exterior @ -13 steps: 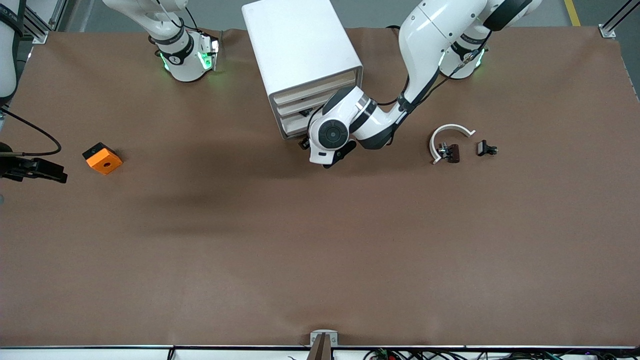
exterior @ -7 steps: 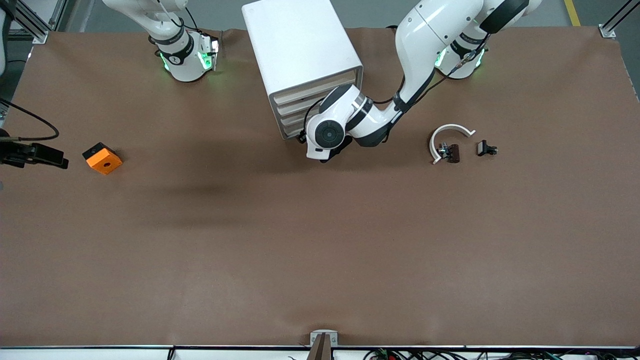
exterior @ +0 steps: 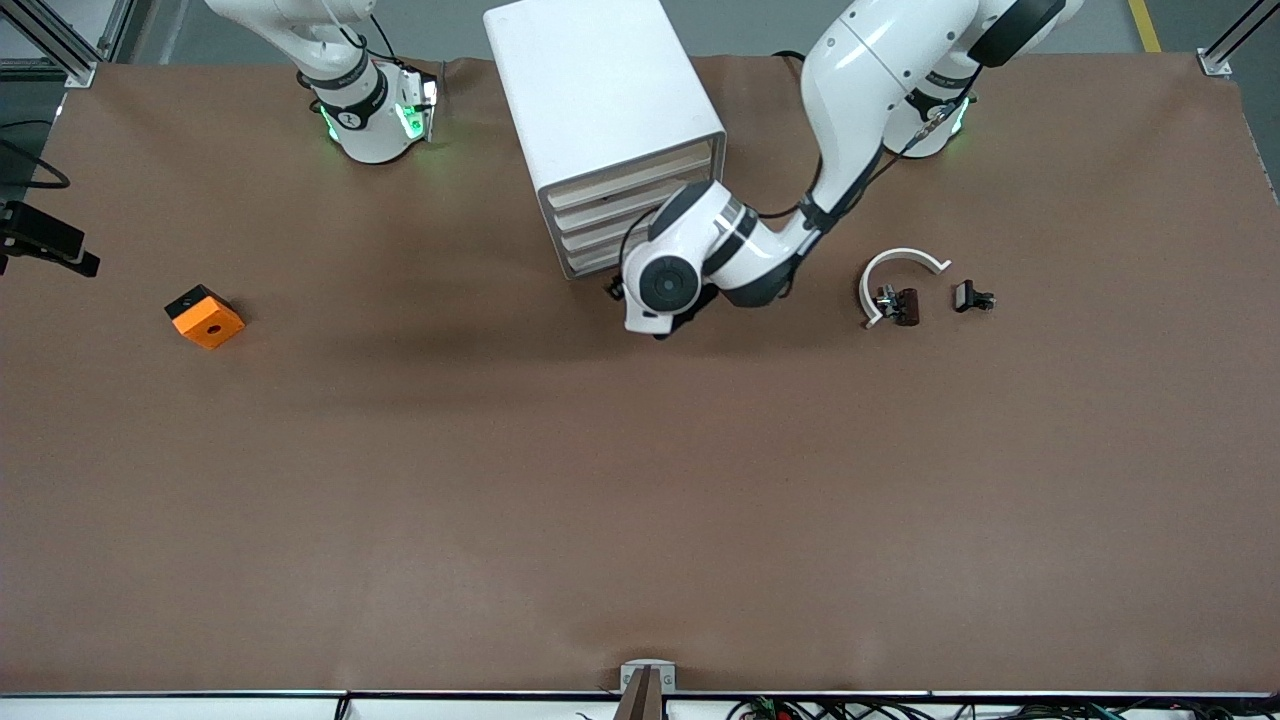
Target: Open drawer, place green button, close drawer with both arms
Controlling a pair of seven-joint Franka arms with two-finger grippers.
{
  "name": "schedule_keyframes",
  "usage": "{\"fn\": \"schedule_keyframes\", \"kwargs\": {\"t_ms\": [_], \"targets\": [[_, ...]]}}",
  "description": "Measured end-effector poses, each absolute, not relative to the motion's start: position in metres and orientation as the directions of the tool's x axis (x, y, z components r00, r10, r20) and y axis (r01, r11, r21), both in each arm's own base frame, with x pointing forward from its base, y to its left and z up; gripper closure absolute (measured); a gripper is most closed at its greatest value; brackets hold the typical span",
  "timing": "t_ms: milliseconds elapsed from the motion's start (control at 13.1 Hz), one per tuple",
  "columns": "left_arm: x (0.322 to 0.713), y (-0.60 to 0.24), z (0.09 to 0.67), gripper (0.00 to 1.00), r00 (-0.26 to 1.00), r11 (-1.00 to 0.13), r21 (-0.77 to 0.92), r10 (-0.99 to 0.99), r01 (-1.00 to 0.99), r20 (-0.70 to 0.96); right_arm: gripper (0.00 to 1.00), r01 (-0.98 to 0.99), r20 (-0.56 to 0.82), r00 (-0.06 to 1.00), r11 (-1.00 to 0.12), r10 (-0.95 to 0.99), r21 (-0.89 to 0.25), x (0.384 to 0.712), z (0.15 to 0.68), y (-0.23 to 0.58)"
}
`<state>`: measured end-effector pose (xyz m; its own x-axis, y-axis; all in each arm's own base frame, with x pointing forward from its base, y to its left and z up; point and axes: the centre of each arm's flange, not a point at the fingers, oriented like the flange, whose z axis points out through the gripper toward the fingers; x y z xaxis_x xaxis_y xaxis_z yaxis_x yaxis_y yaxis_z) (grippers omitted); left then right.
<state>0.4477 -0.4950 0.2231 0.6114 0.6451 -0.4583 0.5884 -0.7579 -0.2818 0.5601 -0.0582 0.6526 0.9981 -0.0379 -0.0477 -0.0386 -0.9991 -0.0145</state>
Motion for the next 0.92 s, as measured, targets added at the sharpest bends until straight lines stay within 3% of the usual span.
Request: {"fn": "schedule_keyframes", "kwargs": {"t_ms": [382,687,916], "targets": [[0.562,-0.394,0.301,0.00,0.566,-0.652,-0.210,0.745,0.728,-0.352,0.00,-0.041,0.013,0.999,-0.999,-0.042,-0.017,0.546,0.645,-0.060],[0.581,-0.333,0.382,0.00,0.580,-0.636,-0.204,0.767,0.745,-0.273,0.00,-0.078,0.023,0.997,-0.997,-0.079,-0.024,0.522,0.645,-0.059],[0.587,-0.276,0.442,0.00,0.675,-0.727,-0.157,0.681,0.668,-0.284,0.00,-0.100,0.019,0.995,-0.995,-0.101,-0.026,0.521,0.643,-0.057]]}}
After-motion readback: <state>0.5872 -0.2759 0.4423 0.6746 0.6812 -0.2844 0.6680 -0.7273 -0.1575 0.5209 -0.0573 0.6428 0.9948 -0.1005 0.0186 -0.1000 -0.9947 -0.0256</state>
